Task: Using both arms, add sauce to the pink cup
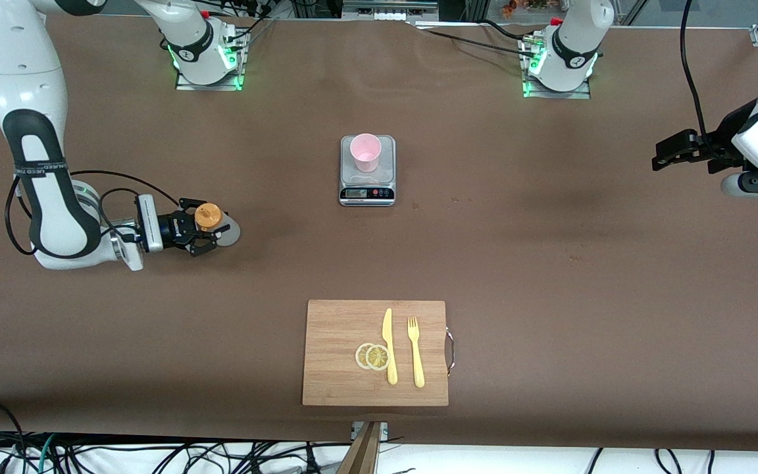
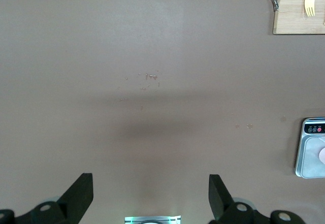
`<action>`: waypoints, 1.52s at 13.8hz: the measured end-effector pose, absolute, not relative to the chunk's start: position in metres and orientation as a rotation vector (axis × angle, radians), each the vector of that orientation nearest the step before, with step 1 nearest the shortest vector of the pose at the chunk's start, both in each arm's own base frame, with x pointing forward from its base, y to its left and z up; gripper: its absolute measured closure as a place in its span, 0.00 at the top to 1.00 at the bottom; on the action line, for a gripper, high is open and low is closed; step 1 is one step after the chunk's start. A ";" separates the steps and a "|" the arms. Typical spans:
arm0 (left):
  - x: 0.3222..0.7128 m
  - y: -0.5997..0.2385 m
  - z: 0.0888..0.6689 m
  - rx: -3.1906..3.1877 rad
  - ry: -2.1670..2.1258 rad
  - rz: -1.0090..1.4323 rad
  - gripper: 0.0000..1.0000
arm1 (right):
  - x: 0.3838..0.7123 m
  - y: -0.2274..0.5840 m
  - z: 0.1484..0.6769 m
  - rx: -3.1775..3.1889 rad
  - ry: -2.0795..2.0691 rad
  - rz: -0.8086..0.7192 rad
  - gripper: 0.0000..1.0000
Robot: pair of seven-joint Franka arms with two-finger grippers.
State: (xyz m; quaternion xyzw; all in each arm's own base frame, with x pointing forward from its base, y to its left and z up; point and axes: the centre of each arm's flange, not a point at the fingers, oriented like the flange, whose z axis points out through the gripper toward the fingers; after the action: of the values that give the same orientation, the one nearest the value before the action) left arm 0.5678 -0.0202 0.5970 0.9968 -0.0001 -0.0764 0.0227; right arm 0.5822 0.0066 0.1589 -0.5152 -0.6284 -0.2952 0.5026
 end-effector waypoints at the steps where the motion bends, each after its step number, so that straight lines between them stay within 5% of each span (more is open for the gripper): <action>1: 0.568 -0.020 0.597 3.087 0.000 -0.237 1.00 | 0.576 -0.005 0.149 -1.245 -1.505 -0.722 0.32; 7: 0.568 -0.020 0.597 3.087 0.000 -0.237 1.00 | 0.557 -0.041 0.127 -1.275 -1.451 -0.740 0.32; 9: 0.568 -0.020 0.597 3.087 0.000 -0.237 1.00 | 0.557 -0.041 0.127 -1.272 -1.449 -0.740 0.46; 14: 0.568 -0.020 0.597 3.087 0.000 -0.237 1.00 | 0.556 -0.058 0.128 -1.305 -1.466 -0.715 1.00; 21: 0.568 -0.020 0.597 3.087 0.000 -0.237 1.00 | 0.585 -0.107 0.225 -1.599 -1.714 -0.422 1.00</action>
State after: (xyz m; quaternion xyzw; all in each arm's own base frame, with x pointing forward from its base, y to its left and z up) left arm 0.5680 -0.0202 0.5969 0.9968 -0.0001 -0.0764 0.0227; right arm 0.5848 -0.1073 0.2245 -0.6234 -0.6685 -0.1644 0.3708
